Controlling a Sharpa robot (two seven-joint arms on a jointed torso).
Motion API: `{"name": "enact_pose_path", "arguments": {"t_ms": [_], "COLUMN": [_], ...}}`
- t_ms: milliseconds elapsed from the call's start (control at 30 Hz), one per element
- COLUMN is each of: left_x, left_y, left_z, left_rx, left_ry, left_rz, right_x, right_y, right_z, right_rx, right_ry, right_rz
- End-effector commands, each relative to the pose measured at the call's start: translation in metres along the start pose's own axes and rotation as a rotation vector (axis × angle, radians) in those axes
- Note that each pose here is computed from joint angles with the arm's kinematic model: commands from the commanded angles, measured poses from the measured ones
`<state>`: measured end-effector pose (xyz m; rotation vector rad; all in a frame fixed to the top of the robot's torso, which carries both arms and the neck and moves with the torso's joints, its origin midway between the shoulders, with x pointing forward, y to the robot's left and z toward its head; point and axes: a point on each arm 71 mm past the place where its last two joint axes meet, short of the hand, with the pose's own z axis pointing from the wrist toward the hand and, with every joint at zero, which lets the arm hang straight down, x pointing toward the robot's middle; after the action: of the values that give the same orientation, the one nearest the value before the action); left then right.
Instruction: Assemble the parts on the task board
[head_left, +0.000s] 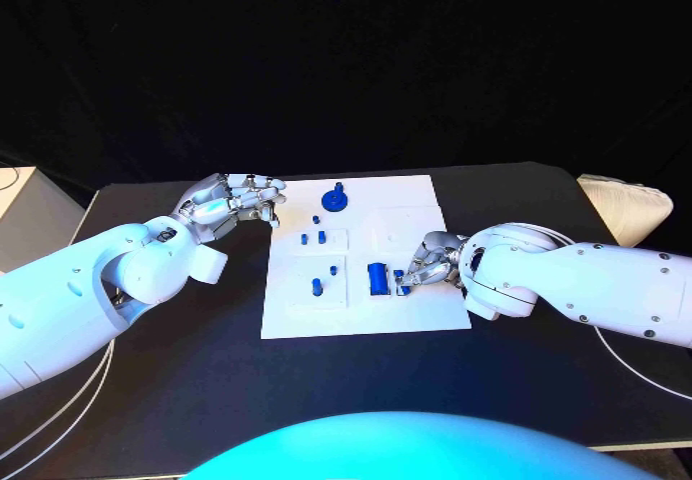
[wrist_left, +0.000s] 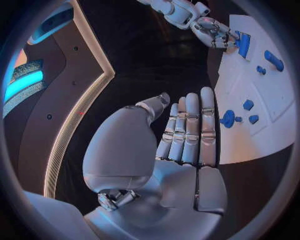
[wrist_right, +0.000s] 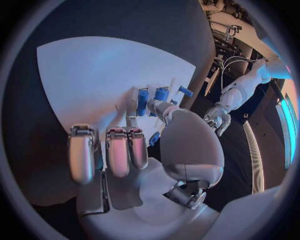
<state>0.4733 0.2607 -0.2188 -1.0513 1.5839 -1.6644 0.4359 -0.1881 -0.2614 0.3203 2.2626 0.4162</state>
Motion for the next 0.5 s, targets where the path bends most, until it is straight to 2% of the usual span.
{"name": "enact_pose_path", "arguments": {"t_ms": [33,500], "left_x": [0.0025,0.0025], "left_y": [-0.0002,-0.0001], "left_z": [0.0005,0.0006], "left_rx": [0.007,0.006], "left_ry": [0.022,0.022], "left_rz": [-0.005,-0.005], "right_x": [-0.0003,0.0032], "right_y": [0.0009,0.0015], "right_z": [0.0,-0.0048], "right_rx": [-0.006,-0.024], "right_ry": [-0.01,0.008], "right_rz": [0.0,0.021]}}
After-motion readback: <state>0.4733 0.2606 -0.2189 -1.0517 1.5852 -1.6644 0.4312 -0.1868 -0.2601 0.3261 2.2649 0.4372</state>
